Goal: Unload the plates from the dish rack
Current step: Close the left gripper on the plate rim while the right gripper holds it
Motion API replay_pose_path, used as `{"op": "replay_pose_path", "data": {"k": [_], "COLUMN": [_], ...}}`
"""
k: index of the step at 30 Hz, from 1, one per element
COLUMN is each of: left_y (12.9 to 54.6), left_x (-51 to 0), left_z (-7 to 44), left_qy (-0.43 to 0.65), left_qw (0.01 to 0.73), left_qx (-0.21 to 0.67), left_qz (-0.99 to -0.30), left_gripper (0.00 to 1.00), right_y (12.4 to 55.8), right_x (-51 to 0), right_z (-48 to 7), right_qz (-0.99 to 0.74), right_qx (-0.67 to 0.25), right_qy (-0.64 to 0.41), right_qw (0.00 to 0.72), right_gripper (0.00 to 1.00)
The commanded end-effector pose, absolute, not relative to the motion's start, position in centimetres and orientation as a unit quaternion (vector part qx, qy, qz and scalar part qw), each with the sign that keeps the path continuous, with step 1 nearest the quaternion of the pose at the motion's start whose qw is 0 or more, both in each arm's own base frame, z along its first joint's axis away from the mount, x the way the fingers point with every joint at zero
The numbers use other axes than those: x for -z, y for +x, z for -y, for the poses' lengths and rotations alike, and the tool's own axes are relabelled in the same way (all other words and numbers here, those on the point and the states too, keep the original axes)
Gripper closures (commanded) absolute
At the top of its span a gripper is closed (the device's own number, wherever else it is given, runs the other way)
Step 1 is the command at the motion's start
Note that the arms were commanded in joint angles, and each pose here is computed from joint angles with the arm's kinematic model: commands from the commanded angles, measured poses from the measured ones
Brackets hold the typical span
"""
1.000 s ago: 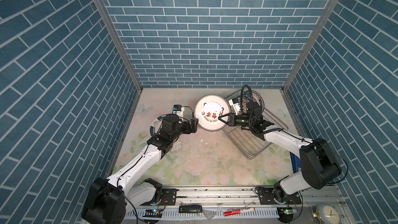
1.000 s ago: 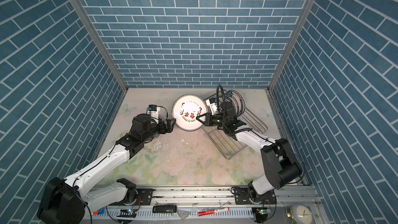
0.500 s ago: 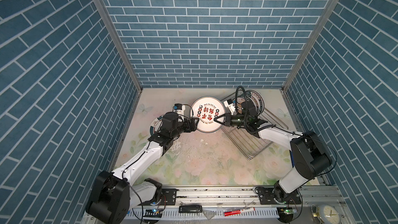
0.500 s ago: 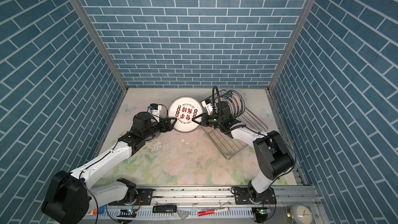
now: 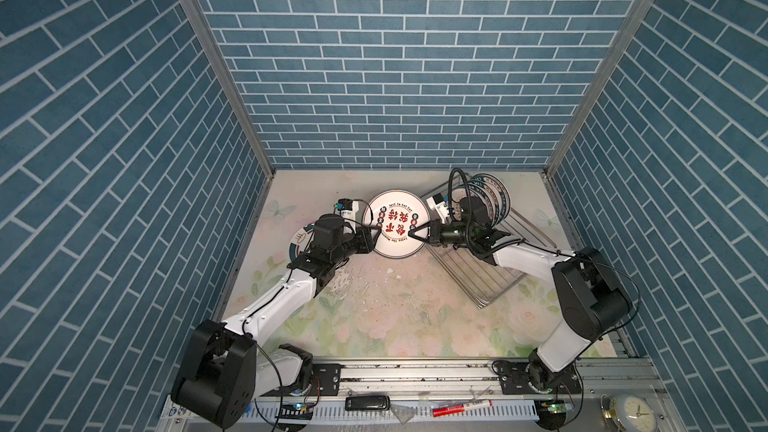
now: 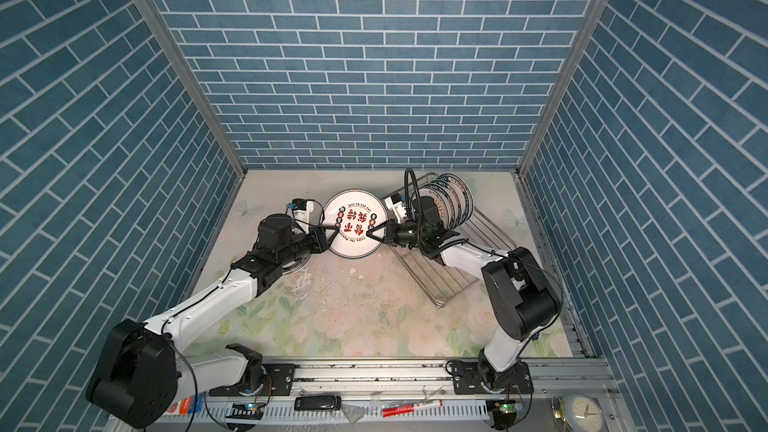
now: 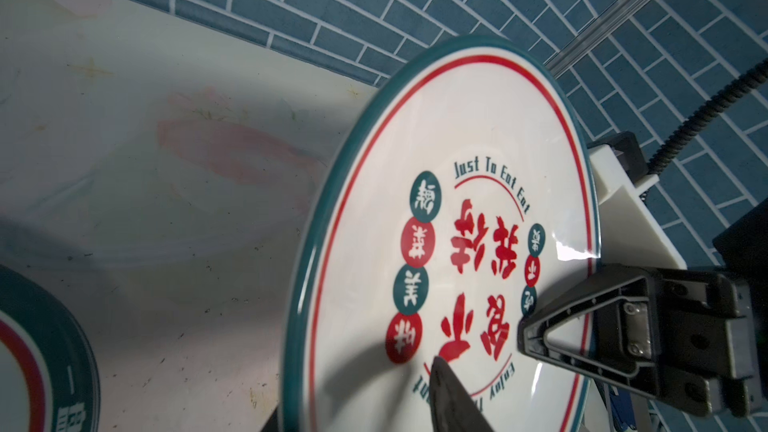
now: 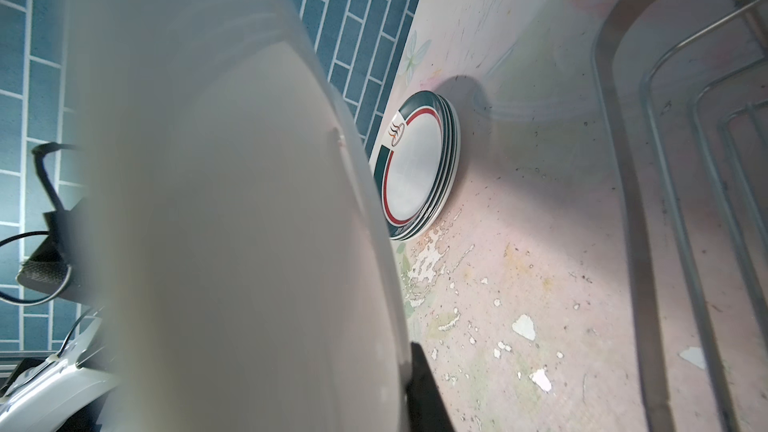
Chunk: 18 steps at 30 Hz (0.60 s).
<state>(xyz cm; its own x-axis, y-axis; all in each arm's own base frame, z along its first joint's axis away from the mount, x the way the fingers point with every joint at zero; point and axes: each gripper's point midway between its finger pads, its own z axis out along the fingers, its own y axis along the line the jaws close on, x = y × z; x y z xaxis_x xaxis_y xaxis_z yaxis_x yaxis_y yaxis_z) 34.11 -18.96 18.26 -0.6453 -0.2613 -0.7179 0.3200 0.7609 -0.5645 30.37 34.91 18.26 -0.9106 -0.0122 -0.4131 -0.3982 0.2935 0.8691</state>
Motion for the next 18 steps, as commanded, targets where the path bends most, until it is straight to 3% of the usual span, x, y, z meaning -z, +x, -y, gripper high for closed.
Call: {"op": "replay_pose_path", "data": {"k": [1, 8, 12, 18], "left_y": [34.0, 34.5, 34.5, 34.4], "left_x": [-18.9, -19.3, -19.4, -19.3], "left_z": [20.6, 21.2, 21.5, 21.7], "left_qy": [0.045, 0.051, 0.058, 0.061], "left_qw": [0.411, 0.407, 0.405, 0.401], "left_qx": [0.379, 0.386, 0.391, 0.398], "left_qz": [-0.828, -0.826, -0.824, -0.823], "left_gripper": [0.64, 0.85, 0.98, 1.00], "right_y": [30.7, 30.6, 30.6, 30.7], "right_x": [-22.4, -22.6, -22.7, -23.0], "right_z": [-36.0, -35.8, -35.7, -35.6], "right_qz": [-0.751, -0.753, -0.752, -0.751], "right_qx": [-0.603, -0.595, -0.594, -0.592], "right_qy": [-0.171, -0.176, -0.179, -0.182], "right_qw": [0.207, 0.217, 0.221, 0.230], "right_gripper": [0.91, 0.76, 0.74, 0.62]}}
